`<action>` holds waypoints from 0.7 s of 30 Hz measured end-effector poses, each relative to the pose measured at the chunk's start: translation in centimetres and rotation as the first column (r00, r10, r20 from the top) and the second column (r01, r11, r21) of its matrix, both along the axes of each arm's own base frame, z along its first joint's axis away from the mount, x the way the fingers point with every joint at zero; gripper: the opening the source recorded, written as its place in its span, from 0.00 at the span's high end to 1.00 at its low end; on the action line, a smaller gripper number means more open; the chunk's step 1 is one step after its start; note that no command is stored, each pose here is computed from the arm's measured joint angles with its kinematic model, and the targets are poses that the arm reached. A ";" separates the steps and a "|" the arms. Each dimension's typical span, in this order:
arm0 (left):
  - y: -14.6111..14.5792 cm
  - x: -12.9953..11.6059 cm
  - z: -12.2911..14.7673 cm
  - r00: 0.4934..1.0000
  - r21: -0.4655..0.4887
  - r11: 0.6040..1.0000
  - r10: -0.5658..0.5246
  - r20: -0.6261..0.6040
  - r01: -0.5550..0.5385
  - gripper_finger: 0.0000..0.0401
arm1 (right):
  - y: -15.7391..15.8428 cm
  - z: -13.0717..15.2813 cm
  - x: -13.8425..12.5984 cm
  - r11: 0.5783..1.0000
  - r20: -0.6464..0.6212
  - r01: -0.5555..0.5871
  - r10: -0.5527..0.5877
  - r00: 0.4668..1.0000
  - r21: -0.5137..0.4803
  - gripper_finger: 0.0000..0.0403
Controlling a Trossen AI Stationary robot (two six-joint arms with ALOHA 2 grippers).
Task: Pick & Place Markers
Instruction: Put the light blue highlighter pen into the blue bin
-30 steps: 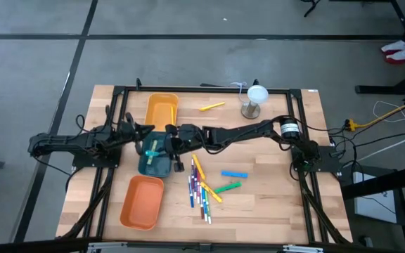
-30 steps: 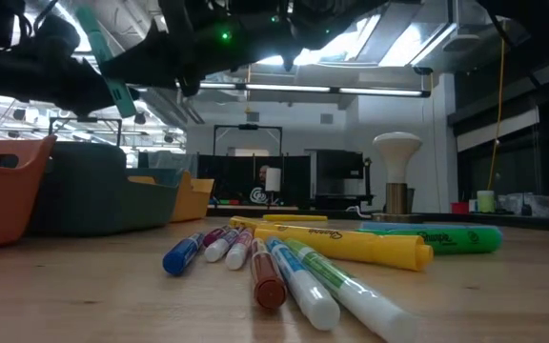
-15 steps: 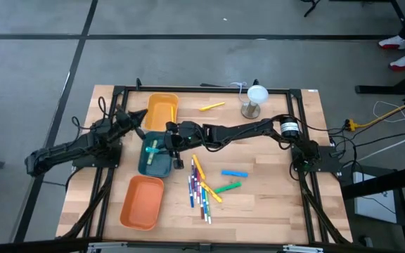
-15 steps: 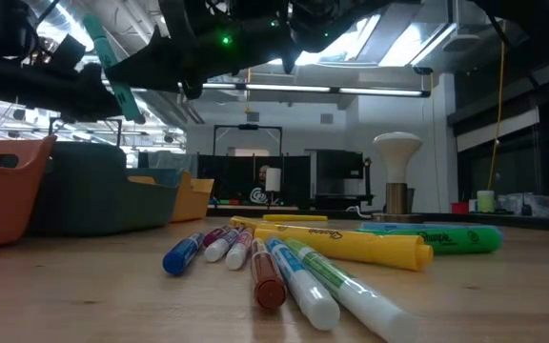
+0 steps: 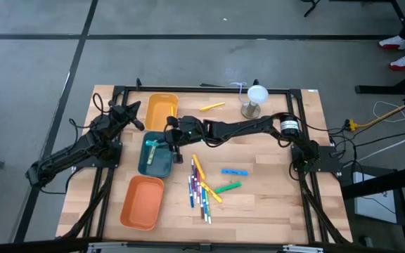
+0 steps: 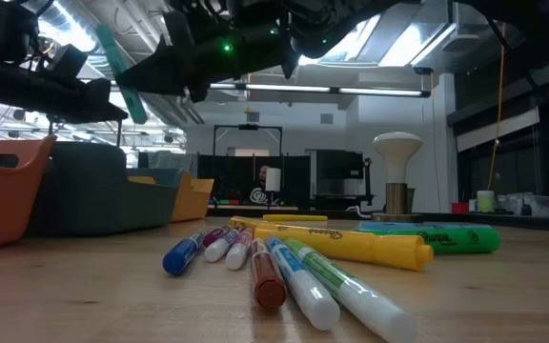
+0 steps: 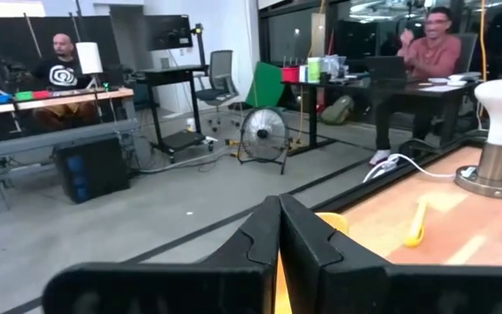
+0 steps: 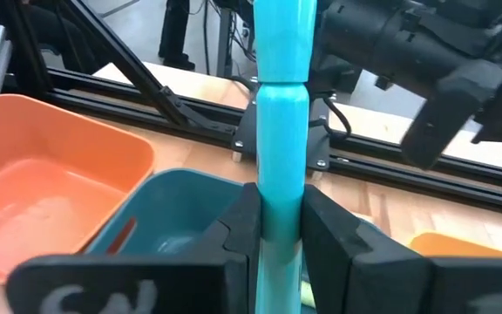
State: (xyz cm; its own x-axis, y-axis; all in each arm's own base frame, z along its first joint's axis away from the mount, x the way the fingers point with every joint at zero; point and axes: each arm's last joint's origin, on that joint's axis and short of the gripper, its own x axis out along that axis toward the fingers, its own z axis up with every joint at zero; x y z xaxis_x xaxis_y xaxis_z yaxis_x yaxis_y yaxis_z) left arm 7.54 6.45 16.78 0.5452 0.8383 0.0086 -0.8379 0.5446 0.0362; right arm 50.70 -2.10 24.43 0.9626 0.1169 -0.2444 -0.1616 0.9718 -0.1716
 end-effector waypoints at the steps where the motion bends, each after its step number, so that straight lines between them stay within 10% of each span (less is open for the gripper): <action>1: 0.0 0.0 0.0 1.000 0.000 1.000 -0.001 0.000 0.001 0.98 | 0.0 0.0 0.0 1.000 0.001 -0.002 0.002 1.000 -0.009 0.84; 21: 0.0 0.0 0.0 1.000 0.000 1.000 -0.003 0.000 0.003 0.98 | 0.3 -0.7 -0.1 0.999 -0.032 -0.019 0.018 0.999 -0.038 0.82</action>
